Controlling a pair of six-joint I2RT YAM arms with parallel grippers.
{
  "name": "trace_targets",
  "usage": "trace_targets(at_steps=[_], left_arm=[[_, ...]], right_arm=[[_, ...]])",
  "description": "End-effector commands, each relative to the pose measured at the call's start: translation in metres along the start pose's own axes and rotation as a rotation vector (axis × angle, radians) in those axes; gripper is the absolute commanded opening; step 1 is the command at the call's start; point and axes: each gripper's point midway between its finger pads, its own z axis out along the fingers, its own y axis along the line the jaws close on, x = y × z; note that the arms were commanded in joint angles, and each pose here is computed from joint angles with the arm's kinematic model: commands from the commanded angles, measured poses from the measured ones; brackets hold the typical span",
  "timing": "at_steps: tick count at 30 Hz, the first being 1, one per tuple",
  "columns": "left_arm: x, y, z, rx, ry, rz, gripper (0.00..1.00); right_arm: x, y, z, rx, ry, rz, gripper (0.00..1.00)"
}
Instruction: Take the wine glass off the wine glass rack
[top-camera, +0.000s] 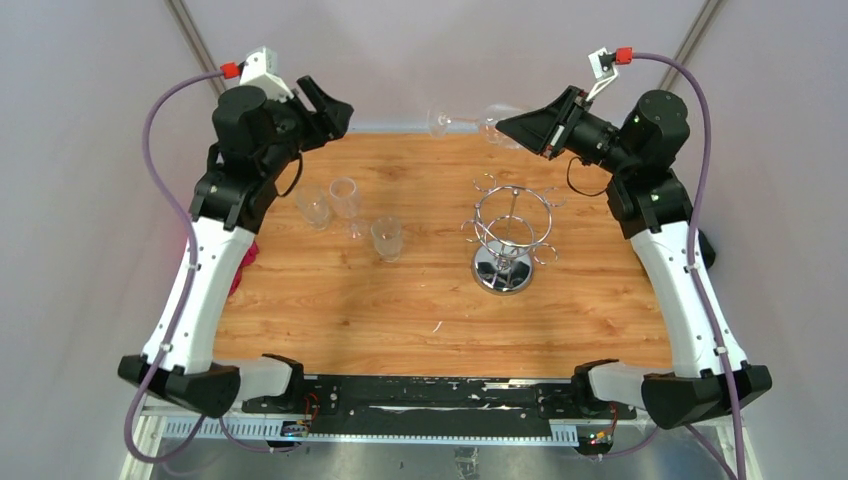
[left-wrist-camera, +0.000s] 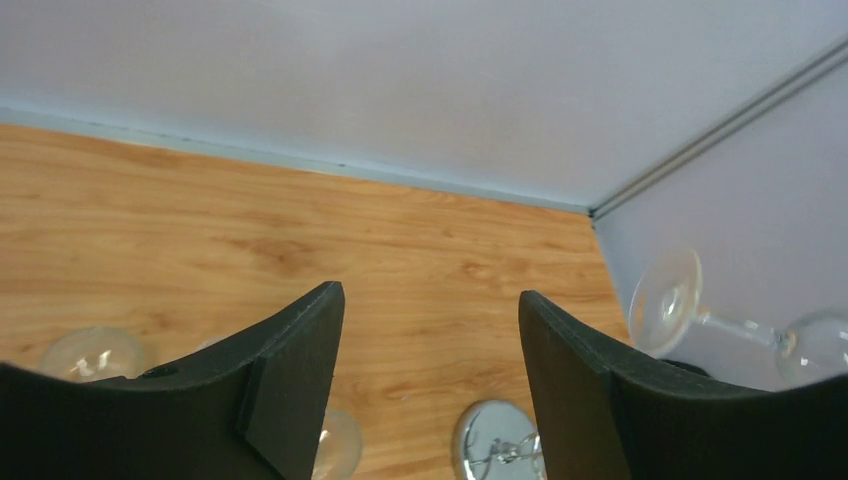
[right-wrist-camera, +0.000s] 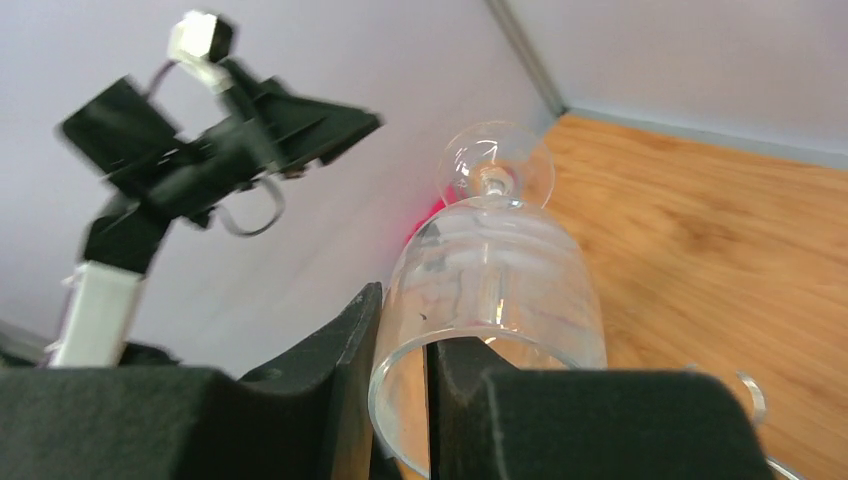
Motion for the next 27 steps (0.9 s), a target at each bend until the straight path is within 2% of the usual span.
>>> trace_targets(at_steps=[1,5,7,13,16,21,27], left_arm=[[0.008,0.035,-0.029,-0.162,-0.018,0.088,0.71],[0.009,0.039,-0.049,-0.171,-0.018,0.133,0.76],[0.01,0.04,-0.054,-0.171,-0.018,0.156,0.82],[0.016,0.045,-0.053,-0.181,0.003,0.185,0.86],[0.018,0.048,-0.05,-0.187,0.009,0.191,0.89],[0.021,0.05,-0.045,-0.193,0.017,0.194,0.9],[0.026,0.052,-0.038,-0.194,0.033,0.198,0.9]], right_arm=[[-0.005,-0.059,-0.007,0.277,0.023,-0.145,0.0],[-0.013,-0.099,-0.012,0.449,0.044,-0.199,0.0],[-0.016,-0.117,-0.018,0.53,0.051,-0.225,0.0],[-0.023,-0.18,-0.053,0.863,0.112,-0.312,0.0],[-0.018,-0.203,-0.069,0.967,0.164,-0.322,0.0],[-0.012,-0.231,-0.09,1.076,0.218,-0.33,0.0],[0.003,-0.262,-0.116,1.166,0.308,-0.254,0.0]])
